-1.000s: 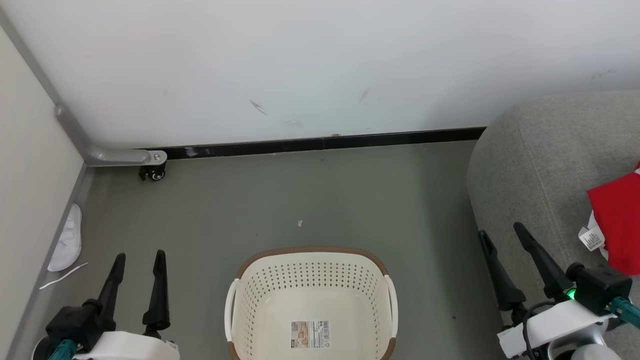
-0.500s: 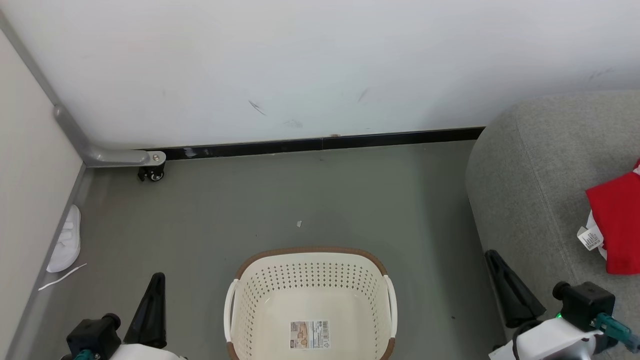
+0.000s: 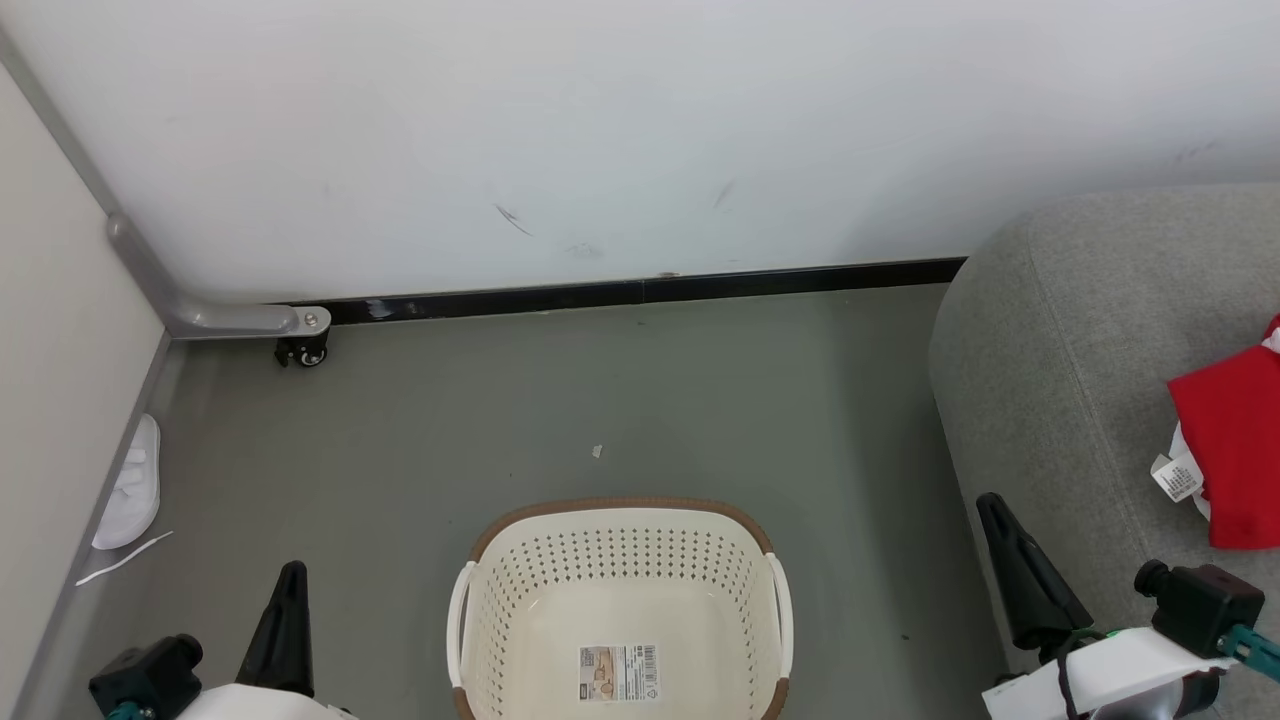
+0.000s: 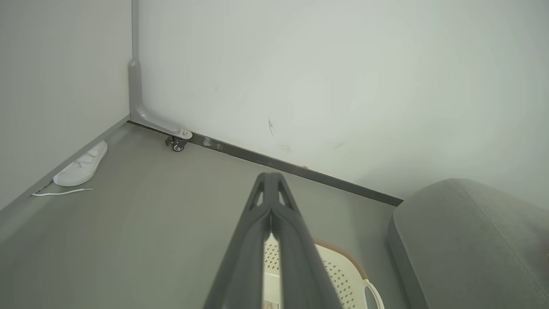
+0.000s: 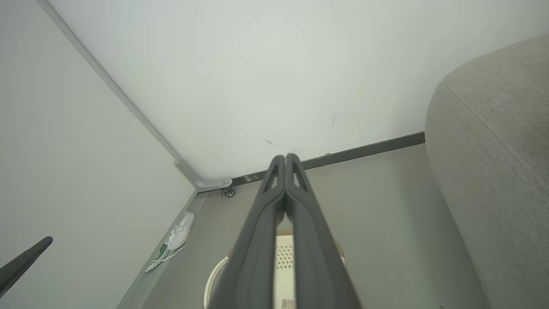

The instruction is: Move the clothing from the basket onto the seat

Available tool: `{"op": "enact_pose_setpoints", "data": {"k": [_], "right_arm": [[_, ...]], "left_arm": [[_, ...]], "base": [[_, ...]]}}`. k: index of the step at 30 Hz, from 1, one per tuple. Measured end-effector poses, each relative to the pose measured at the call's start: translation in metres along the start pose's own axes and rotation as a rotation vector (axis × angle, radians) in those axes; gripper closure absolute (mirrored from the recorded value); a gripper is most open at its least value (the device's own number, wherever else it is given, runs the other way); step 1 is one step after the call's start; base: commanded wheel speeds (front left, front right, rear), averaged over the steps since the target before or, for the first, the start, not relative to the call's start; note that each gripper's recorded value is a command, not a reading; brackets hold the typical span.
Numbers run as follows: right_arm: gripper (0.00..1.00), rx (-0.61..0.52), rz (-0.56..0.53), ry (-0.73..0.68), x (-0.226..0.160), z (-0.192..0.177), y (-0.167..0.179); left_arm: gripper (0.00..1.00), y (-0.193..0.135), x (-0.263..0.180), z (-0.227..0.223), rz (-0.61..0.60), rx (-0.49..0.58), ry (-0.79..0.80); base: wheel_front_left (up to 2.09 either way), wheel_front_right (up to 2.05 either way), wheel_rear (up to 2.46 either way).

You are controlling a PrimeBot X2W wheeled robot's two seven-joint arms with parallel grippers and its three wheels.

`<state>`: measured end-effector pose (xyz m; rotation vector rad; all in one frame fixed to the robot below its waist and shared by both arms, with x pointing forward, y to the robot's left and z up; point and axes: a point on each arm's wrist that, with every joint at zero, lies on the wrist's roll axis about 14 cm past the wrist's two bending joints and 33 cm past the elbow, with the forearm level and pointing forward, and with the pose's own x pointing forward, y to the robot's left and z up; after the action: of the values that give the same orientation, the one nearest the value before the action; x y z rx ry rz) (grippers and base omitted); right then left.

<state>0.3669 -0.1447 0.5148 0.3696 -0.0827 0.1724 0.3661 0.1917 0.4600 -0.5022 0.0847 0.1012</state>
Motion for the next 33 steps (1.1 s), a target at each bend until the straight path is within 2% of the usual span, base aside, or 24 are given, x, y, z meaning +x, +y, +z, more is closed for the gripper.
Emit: {"op": "enact_pose_setpoints", "data": {"k": [33], "right_arm": [[1.0,0.468,-0.163,0.024,-0.006,-0.008,-0.037]], "left_arm": [[1.0,0.004,0.005,0.0,0.025,-0.415,0.052]], "base": [[0.0,0.0,0.0]]}}
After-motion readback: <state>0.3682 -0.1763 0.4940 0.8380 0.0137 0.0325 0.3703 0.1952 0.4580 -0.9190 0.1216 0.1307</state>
